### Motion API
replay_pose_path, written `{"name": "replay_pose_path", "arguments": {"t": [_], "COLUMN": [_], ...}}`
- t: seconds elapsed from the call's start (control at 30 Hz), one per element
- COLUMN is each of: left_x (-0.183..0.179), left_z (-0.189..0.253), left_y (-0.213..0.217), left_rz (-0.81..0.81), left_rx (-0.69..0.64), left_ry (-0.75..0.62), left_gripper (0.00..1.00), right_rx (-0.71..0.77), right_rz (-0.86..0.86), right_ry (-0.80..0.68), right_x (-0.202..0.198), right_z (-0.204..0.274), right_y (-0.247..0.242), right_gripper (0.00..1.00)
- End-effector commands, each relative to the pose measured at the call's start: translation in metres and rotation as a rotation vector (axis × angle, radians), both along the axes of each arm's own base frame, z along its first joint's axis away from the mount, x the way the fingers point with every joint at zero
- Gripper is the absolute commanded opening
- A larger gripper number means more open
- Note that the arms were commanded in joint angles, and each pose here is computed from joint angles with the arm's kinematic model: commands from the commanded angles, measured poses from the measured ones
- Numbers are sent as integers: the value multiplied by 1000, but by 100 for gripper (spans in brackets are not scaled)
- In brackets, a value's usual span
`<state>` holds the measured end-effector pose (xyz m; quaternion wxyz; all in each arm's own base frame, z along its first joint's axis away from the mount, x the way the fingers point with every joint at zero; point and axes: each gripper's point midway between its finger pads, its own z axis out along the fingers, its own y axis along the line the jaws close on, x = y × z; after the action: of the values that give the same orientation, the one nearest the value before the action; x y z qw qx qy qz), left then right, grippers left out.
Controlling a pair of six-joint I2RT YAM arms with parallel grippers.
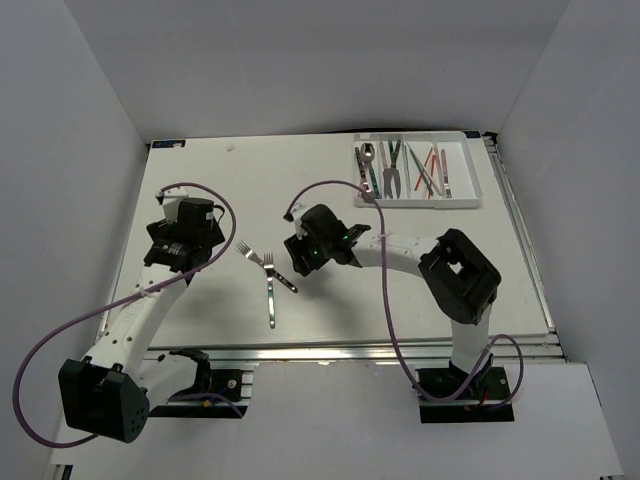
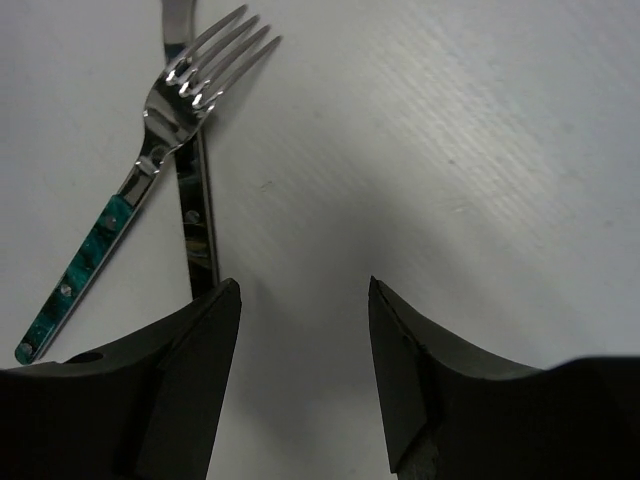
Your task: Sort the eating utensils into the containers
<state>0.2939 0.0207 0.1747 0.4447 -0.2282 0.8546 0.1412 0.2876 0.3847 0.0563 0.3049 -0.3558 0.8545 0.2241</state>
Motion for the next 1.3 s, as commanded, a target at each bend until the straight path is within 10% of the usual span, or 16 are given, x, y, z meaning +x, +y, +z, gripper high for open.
{"name": "replay_pose_path", "arguments": {"t": [0.0, 0.67, 0.8, 1.27], "left_x": [5, 9, 8, 9], "left_z": [7, -2, -3, -3], "left_y": [-6, -13, -14, -16], "left_rz": [-34, -76, -79, -89], "left_rx": [-21, -36, -36, -43], "left_ry": [-29, 6, 12, 11], "left_gripper": [98, 98, 98, 98], "right_rx": [41, -254, -307, -335], "right_rz": [55, 53, 27, -160], "right_ry": [8, -83, -132, -371], "right_x": [-11, -19, -7, 59], "right_z": [9, -54, -57, 20], "right_y": [29, 29, 19, -21], "right_gripper": [59, 30, 0, 0]}}
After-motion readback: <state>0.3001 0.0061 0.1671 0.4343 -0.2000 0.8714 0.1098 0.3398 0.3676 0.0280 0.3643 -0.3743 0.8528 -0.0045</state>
